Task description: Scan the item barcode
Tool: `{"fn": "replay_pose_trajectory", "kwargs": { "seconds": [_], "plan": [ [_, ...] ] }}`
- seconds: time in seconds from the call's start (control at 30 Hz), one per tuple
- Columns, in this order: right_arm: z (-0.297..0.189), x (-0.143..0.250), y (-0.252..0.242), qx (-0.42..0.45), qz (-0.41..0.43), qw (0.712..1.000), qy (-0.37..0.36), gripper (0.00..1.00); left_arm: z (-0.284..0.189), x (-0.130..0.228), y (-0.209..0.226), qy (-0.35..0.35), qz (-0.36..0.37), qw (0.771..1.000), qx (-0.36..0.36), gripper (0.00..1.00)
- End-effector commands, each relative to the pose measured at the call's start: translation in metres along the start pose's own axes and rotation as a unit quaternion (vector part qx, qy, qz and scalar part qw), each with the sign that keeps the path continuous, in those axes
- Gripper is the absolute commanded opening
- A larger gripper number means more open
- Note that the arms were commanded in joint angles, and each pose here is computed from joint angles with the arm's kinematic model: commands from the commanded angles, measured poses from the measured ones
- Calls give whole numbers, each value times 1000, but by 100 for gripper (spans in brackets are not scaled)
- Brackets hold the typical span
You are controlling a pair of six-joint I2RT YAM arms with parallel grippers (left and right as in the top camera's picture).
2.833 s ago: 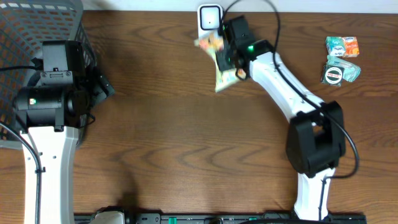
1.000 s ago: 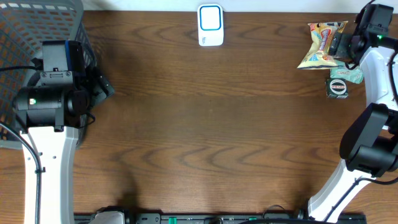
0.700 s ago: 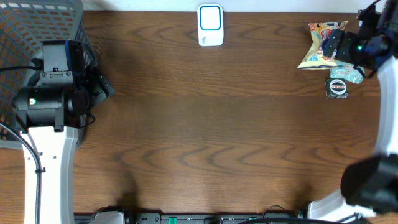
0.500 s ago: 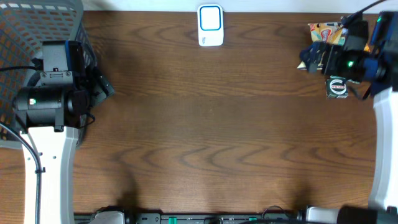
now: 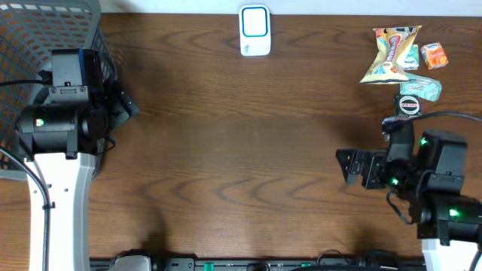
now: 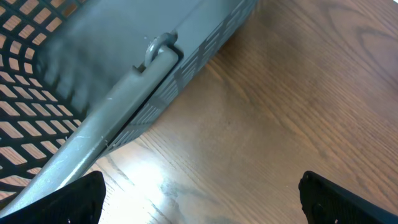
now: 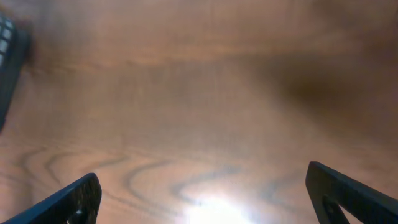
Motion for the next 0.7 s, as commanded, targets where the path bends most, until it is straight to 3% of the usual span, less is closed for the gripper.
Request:
{"fn": "replay_pose_trajectory", "kwargs": {
  "seconds": [0.0,0.07,0.43,0.67],
  "plan": [
    [7,17,5,-26,175,984,32,99,2,0,4,2,-10,1000,-10,98],
    [8,22,4,-21,257,965,44,99,2,0,4,2,-10,1000,-10,98],
    [12,20,-14,39,247,968,24,99,2,0,4,2,-10,1000,-10,98],
    [9,22,-41,123,243,962,3,99,2,0,4,2,-10,1000,-10,98]
  ]
}}
Point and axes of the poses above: each gripper's point midway between its finger pads, its own z axis out along the fingers, its own y axis along the line the jaws close on, x = y × z, the point moved 2 cm from there along -z, back along the fingers, and after that the axes turned 8 degrees about z, right-handed, at the moved point
